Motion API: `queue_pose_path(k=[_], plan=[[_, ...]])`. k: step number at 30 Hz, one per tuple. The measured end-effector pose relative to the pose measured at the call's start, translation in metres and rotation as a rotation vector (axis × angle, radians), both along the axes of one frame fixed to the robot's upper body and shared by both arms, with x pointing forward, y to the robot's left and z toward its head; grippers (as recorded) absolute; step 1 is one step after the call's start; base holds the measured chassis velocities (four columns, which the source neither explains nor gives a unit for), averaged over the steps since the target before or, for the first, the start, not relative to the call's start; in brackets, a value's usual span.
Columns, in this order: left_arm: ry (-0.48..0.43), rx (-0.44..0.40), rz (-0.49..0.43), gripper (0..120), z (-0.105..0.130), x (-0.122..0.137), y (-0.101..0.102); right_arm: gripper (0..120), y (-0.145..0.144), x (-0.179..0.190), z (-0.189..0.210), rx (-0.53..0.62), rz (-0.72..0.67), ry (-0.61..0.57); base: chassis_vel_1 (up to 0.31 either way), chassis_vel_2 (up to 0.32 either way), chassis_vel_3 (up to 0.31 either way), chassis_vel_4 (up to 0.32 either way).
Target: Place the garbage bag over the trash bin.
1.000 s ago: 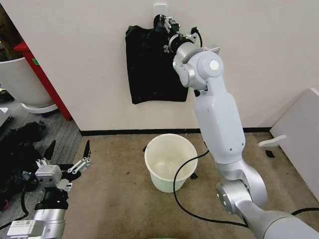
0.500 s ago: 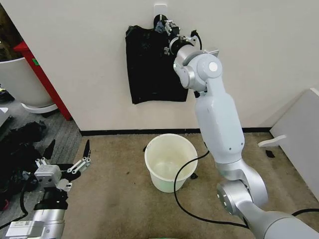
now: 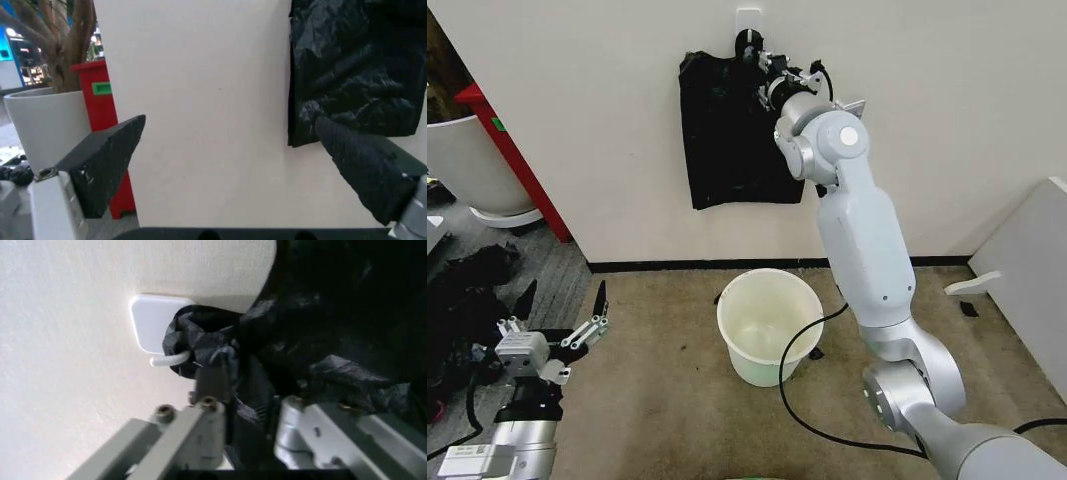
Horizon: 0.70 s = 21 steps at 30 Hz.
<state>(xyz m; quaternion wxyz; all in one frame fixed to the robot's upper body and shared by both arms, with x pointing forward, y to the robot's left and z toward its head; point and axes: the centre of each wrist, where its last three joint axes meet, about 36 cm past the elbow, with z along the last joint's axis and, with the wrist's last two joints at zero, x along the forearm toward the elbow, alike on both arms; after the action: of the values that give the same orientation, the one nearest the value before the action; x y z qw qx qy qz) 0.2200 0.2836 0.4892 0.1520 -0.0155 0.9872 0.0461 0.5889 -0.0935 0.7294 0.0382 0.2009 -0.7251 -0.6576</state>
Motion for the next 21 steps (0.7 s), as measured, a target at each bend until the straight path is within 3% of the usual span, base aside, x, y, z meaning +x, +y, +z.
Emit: queue_pose_path(k=[3, 21], plan=[[0.0, 0.0, 0.001, 100, -0.001, 0.0, 0.0, 0, 0.0, -0.001, -0.001, -0.003, 0.0, -0.002, 0.0, 0.0, 0.0, 0.0], [-0.006, 0.011, 0.0, 100, -0.003, 0.0, 0.001, 0, 0.001, -0.02, -0.027, -0.046, 0.013, 0.005, 0.0, 0.0, 0.0, 0.0]])
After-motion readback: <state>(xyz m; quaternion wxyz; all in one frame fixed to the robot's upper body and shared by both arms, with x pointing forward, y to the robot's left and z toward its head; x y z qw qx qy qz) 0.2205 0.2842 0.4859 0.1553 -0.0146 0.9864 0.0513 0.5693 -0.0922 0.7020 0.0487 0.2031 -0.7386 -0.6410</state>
